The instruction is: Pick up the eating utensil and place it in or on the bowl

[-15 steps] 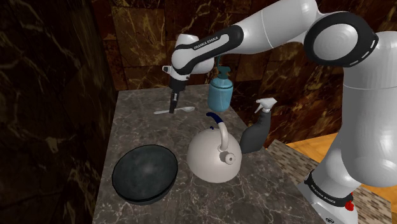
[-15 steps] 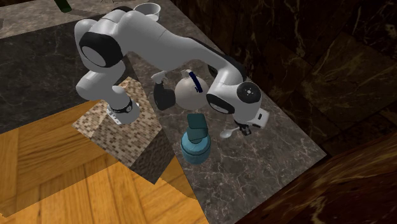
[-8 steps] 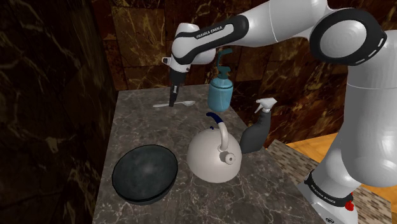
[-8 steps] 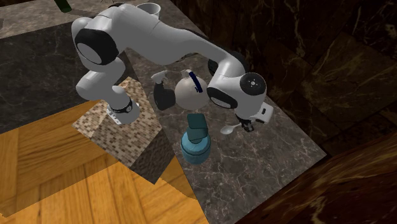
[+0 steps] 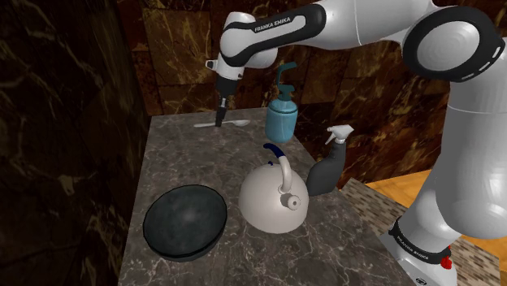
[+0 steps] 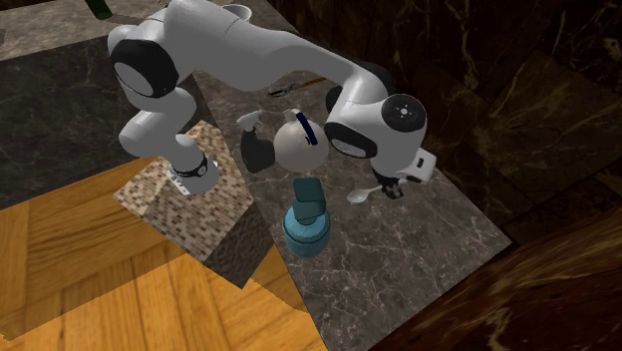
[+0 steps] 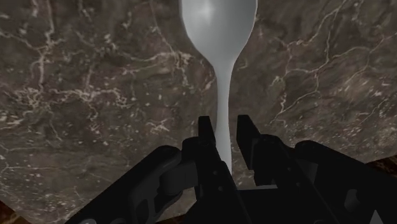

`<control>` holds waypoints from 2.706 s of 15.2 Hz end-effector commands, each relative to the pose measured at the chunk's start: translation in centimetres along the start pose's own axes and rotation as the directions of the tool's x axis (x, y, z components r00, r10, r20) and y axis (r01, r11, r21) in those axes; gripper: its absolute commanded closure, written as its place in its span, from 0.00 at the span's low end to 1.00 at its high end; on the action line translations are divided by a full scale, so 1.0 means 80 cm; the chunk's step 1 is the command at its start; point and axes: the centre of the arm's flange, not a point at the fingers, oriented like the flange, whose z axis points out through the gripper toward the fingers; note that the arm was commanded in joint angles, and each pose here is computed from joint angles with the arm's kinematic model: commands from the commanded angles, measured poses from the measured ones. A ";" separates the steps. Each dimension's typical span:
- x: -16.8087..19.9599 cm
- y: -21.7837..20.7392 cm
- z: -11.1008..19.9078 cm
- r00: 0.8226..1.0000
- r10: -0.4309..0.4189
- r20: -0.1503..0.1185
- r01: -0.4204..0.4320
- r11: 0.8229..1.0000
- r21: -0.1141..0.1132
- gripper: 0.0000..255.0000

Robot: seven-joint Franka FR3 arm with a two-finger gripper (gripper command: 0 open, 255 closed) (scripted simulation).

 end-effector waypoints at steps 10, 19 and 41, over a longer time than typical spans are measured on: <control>0.016 -0.009 -0.070 1.000 0.000 0.000 0.000 1.000 0.000 1.00; 0.034 -0.092 -0.083 1.000 0.000 0.000 0.000 1.000 0.000 1.00; 0.090 -0.448 -0.039 1.000 0.000 0.000 0.000 1.000 0.000 1.00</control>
